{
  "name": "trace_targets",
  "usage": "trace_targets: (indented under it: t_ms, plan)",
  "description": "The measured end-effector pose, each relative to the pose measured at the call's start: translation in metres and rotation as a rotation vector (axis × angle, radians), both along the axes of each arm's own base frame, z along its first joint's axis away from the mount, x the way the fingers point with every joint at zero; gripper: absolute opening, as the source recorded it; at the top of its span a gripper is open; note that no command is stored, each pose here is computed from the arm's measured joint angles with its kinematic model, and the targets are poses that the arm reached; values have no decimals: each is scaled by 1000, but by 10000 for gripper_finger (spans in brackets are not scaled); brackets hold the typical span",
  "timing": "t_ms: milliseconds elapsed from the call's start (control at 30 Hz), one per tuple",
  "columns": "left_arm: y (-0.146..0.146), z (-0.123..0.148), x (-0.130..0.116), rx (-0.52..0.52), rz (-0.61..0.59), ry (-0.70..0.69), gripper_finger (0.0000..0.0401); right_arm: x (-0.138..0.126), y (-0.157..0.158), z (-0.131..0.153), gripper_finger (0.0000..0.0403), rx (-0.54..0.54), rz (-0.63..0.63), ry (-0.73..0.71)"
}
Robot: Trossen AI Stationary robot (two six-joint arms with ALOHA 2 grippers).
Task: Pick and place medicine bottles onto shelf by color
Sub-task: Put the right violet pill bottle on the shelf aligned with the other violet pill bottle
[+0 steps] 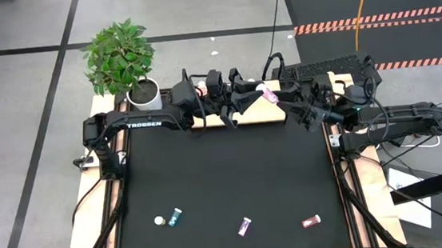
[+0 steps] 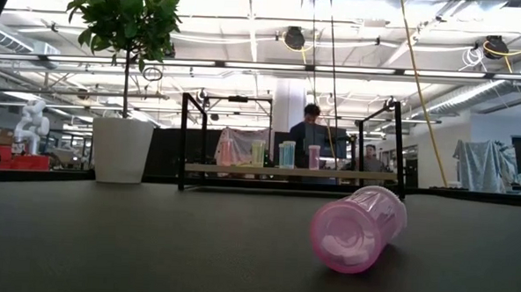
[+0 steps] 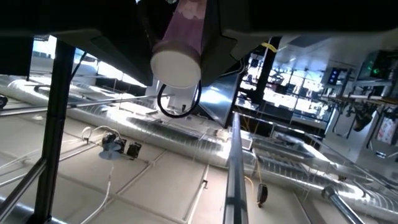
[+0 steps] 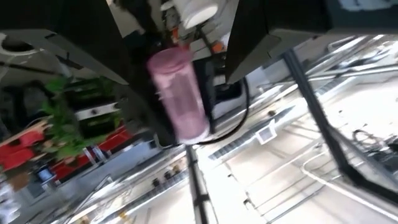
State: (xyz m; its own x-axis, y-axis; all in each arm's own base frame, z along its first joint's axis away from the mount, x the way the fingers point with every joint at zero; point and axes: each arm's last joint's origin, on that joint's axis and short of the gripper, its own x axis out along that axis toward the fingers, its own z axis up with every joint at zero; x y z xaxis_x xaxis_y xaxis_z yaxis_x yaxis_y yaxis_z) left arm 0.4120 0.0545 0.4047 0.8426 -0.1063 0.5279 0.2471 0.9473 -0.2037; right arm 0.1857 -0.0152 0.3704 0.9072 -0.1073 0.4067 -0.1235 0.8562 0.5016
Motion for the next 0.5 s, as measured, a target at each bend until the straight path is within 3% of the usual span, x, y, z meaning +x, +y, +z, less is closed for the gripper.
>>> trace_targets:
  t_ms: [300, 500]
  plan:
    - [0, -1, 0, 22, 15, 4, 127, 5, 0, -2, 248, 0, 7, 11]
    - [0, -1, 0, 22, 15, 5, 127, 7, -1, -4, 201, -3, 10, 16]
